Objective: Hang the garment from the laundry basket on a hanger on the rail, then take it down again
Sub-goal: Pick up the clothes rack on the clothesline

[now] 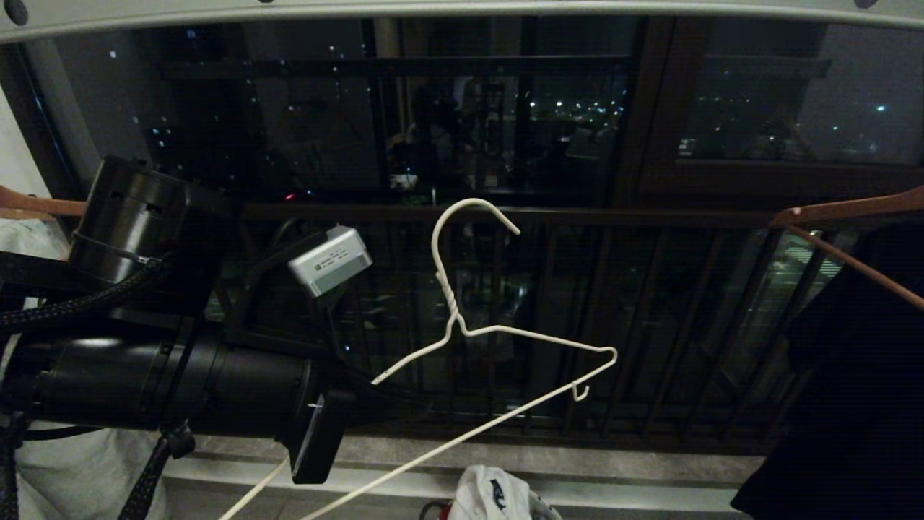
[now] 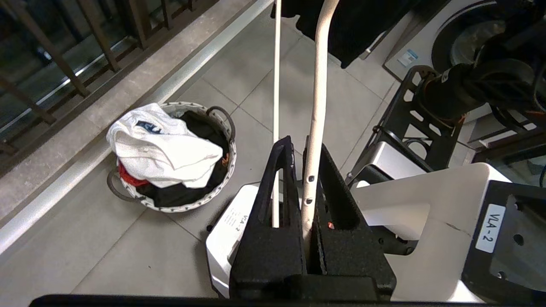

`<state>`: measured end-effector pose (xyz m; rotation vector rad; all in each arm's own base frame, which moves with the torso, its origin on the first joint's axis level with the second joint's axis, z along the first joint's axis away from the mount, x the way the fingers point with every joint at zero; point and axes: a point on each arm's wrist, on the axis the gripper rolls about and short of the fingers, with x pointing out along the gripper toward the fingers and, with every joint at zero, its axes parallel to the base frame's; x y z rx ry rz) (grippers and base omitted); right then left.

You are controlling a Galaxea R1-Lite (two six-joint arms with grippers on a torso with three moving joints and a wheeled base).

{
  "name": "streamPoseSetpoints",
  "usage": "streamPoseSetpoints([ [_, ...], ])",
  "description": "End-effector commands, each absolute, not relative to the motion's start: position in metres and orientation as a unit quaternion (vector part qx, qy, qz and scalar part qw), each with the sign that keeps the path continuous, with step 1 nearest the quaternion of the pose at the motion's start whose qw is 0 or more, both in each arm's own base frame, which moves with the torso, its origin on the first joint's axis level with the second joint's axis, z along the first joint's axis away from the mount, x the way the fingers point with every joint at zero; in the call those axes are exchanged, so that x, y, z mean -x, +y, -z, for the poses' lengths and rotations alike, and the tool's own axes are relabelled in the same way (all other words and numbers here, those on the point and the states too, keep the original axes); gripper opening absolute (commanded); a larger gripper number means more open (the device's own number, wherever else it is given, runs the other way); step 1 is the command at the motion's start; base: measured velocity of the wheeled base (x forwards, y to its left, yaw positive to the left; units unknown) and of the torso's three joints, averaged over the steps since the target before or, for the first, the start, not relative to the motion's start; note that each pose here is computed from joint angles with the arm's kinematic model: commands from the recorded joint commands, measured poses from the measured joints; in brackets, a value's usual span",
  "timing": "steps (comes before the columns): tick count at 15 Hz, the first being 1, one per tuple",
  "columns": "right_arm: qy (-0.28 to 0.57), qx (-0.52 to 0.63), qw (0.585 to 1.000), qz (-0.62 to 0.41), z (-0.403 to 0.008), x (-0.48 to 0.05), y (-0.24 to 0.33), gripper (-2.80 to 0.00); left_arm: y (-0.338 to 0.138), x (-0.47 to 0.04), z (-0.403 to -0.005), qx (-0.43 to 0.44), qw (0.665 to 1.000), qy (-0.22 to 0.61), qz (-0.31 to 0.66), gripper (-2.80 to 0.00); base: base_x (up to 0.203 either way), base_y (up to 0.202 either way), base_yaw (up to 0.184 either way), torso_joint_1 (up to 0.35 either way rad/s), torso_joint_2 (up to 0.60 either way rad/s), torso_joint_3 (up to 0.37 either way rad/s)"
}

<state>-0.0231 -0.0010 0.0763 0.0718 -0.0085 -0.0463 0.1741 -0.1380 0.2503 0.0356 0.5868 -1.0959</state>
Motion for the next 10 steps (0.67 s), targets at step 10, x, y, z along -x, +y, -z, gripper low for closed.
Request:
streamPoseSetpoints([
  [10,-0.004,-0.036,0.999,0.023,-0.0764,0.0229,-0.0010,-2.80,-0.1407,-0.1777,-0.2456,-0.010,0.816,0.259,0.516,-2.80,0.000,0.000,0.000,-0.145,0.32,0.175],
])
